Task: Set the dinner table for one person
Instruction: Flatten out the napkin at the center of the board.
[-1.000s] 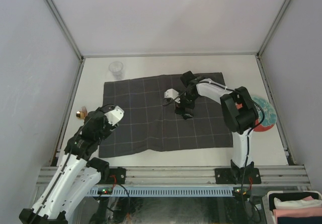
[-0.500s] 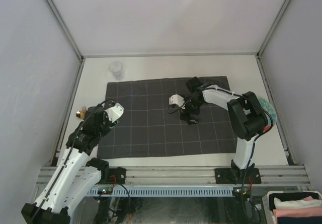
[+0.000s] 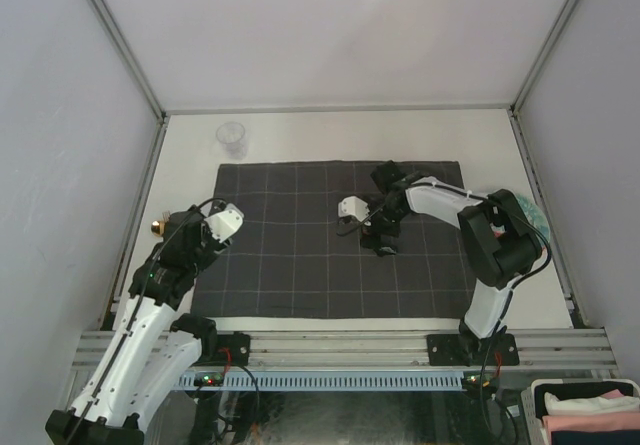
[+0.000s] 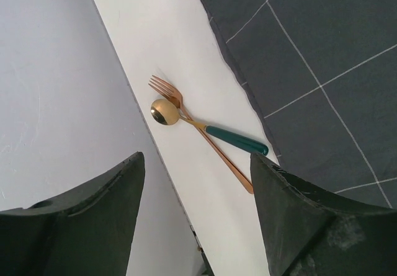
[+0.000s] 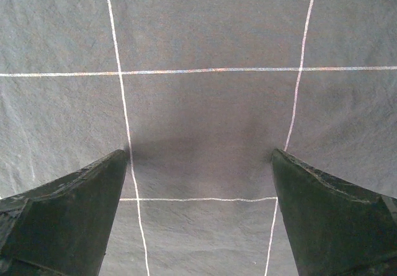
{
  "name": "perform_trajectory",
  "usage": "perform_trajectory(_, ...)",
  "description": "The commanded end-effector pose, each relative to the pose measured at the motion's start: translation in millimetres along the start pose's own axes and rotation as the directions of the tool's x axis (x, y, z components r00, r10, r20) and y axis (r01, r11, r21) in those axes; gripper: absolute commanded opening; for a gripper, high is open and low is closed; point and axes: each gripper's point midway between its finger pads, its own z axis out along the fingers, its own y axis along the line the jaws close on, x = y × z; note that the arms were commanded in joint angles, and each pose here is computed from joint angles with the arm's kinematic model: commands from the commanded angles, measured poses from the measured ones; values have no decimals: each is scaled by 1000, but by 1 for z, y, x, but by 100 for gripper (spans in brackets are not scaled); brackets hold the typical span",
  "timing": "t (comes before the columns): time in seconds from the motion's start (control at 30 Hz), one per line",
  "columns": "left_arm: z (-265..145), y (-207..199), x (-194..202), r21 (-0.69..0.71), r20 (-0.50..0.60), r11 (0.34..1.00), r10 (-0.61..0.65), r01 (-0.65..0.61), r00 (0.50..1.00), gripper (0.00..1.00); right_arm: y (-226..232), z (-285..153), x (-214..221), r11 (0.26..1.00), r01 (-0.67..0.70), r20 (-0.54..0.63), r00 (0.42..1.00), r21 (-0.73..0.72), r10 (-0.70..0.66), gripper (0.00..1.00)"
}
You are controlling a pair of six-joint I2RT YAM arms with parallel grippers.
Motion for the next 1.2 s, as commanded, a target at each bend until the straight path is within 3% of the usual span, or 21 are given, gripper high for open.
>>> perform_trajectory(0.0,-9,16,-15,-36,57,999,4,-2,998,73,35,8,6,994,-62,-45,997,-87,58,100)
perform_trajectory(0.23,3,8,-17,-5,74,1000,8,-8,997,74,13,-15,-12,999,-24,-16,1000,22,25,100)
perform_trajectory(0.5,28,-30,-62,252,186,968,-43,-6,982,81,-51,-127,-91,934,-73,212,977,351,-4,100)
perform_trajectory(0.67,54,-59,-87,413,195,909,-27,-57,980,92,-58,-163,-107,907,-126,279,960,401,10,100)
perform_trajectory(0.83,80,-96,-100,553,156,827,21,-105,988,92,-57,-160,-109,915,-172,317,947,366,51,100)
perform_trajectory(1.17,89,-147,-123,751,121,643,91,-151,988,88,-66,-162,-92,906,-201,296,951,373,90,100)
